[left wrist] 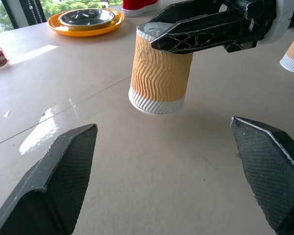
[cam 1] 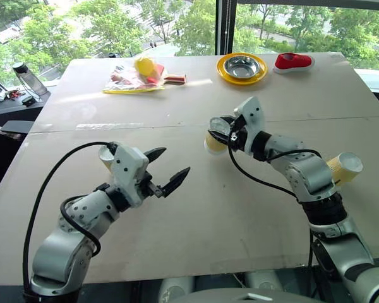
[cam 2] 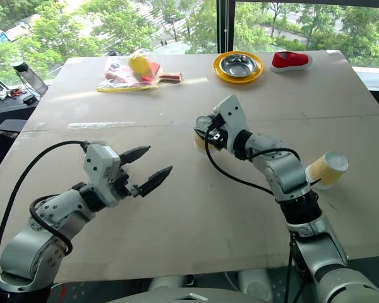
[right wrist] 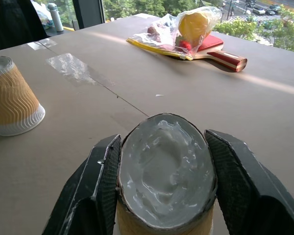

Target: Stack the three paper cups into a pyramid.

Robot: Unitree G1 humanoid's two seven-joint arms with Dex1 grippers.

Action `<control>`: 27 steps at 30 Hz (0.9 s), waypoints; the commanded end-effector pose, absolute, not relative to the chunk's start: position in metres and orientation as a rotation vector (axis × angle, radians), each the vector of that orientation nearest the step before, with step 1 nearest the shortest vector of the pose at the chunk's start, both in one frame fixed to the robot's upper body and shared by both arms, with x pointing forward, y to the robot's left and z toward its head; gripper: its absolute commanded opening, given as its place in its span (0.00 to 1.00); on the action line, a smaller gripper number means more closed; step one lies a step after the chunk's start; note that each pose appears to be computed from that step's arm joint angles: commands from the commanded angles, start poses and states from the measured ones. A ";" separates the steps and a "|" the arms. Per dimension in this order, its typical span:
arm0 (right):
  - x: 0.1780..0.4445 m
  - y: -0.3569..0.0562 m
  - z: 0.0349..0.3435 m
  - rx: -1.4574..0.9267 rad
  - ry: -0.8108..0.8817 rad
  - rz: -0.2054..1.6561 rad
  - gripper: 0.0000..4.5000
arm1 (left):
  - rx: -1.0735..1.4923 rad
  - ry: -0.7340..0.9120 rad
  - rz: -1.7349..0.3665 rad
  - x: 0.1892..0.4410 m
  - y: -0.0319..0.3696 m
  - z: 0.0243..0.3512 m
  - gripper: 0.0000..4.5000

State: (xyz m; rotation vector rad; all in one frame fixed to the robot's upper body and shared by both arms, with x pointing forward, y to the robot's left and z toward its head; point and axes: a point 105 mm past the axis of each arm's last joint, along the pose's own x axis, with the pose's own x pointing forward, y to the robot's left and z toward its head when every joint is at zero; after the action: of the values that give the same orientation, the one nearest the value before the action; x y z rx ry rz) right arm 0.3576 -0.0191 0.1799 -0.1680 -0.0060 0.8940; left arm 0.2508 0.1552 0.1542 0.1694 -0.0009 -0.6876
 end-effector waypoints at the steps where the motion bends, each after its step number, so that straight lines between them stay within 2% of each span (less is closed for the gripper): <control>1: 0.360 -0.008 0.196 -0.201 -0.087 0.922 0.46 | 0.179 -0.071 -0.664 0.248 0.153 0.166 1.00; 5: 0.364 0.002 0.200 -0.206 -0.115 0.936 0.46 | 0.115 -0.083 -0.641 0.252 0.154 0.166 1.00; 11: 0.371 0.000 0.211 -0.180 -0.175 0.897 0.99 | 0.133 -0.083 -0.680 0.255 0.149 0.165 1.00; 18: 0.360 -0.059 0.236 -0.125 -0.301 0.726 0.99 | 0.178 -0.117 -0.809 0.264 0.129 0.176 1.00; 23: 0.337 -0.149 0.232 -0.184 -0.341 0.379 0.99 | 0.214 -0.150 -0.976 0.272 0.101 0.187 1.00; 25: 0.321 -0.194 0.227 -0.244 -0.335 0.184 0.99 | 0.216 -0.163 -1.046 0.277 0.088 0.191 1.00; 27: 0.305 -0.222 0.223 -0.281 -0.320 0.049 0.99 | 0.210 -0.173 -1.108 0.278 0.079 0.194 1.00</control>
State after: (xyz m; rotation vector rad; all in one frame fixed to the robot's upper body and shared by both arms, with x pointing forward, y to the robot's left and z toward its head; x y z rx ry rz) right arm 0.3200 -0.2051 0.1946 -0.2315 -0.2145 0.1590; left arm 0.2824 0.0869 0.1889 0.2016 -0.1383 -1.0501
